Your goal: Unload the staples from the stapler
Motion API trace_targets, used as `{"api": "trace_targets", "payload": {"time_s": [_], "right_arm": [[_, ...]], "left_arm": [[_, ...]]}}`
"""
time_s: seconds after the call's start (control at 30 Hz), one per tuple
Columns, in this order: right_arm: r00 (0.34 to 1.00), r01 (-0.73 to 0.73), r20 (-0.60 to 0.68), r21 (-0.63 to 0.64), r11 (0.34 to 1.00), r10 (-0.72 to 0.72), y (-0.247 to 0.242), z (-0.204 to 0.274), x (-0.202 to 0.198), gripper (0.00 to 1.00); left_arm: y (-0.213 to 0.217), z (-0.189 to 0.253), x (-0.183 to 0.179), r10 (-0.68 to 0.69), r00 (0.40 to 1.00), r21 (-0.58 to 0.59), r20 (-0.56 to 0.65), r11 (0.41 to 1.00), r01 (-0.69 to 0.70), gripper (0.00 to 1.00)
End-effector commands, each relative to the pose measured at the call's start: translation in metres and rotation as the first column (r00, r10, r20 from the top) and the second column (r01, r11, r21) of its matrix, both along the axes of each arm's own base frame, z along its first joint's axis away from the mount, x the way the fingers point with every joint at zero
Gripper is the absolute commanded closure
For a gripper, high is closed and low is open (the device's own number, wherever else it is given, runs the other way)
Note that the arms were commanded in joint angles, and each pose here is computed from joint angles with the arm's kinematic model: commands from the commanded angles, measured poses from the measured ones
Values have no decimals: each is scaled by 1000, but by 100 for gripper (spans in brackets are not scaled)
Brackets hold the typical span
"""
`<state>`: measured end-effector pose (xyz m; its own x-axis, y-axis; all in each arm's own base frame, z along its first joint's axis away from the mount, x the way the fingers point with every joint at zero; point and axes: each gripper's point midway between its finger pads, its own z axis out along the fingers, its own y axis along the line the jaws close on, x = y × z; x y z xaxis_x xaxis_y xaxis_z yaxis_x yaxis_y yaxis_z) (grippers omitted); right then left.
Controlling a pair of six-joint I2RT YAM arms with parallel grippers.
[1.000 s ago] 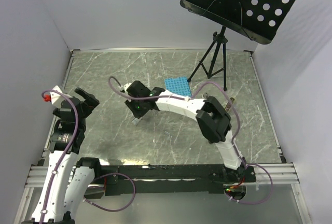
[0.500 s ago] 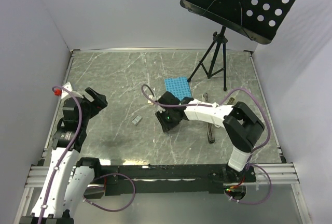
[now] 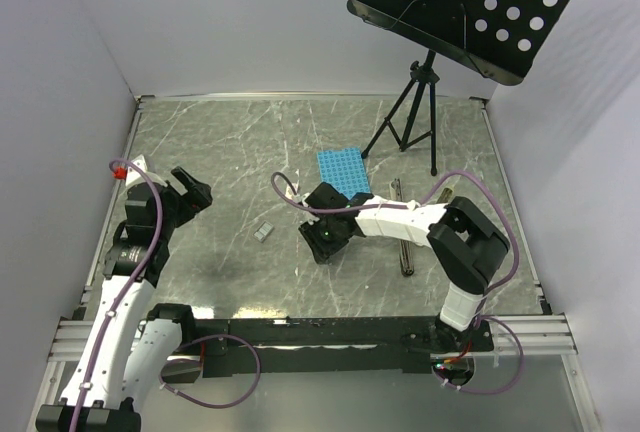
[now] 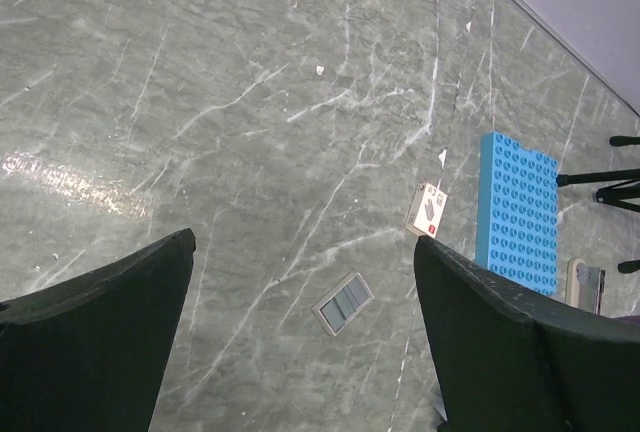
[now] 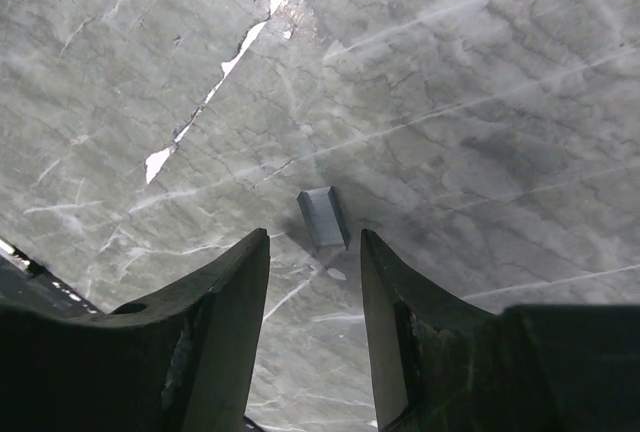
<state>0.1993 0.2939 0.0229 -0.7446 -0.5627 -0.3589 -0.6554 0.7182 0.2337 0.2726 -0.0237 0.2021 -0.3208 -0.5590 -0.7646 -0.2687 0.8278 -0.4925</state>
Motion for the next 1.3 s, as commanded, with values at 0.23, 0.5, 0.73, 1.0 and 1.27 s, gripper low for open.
{"api": "trace_targets", "payload": {"time_s": [0.23,0.5,0.73,1.0,1.27], "right_arm": [[993,-66,98,-59,996,71,12,2,12,50],[991,-61,113,-107,992,73,12,-4,8,58],[988,-62,133,-149,987,83,10,-4,7,63],[986,-51,149,-169,984,76,7,-6,7,67],[983,-47,166,-159,986,73,14,-1,13,72]], "left_arm": [[0,9,3,-6,999,9,43,1000,6,4],[1,10,2,5,999,6,48,1000,-5,4],[2,11,1,10,999,5,50,1000,-10,4],[4,12,2,23,998,6,53,1000,-23,4],[7,16,3,31,998,19,57,999,-32,4]]}}
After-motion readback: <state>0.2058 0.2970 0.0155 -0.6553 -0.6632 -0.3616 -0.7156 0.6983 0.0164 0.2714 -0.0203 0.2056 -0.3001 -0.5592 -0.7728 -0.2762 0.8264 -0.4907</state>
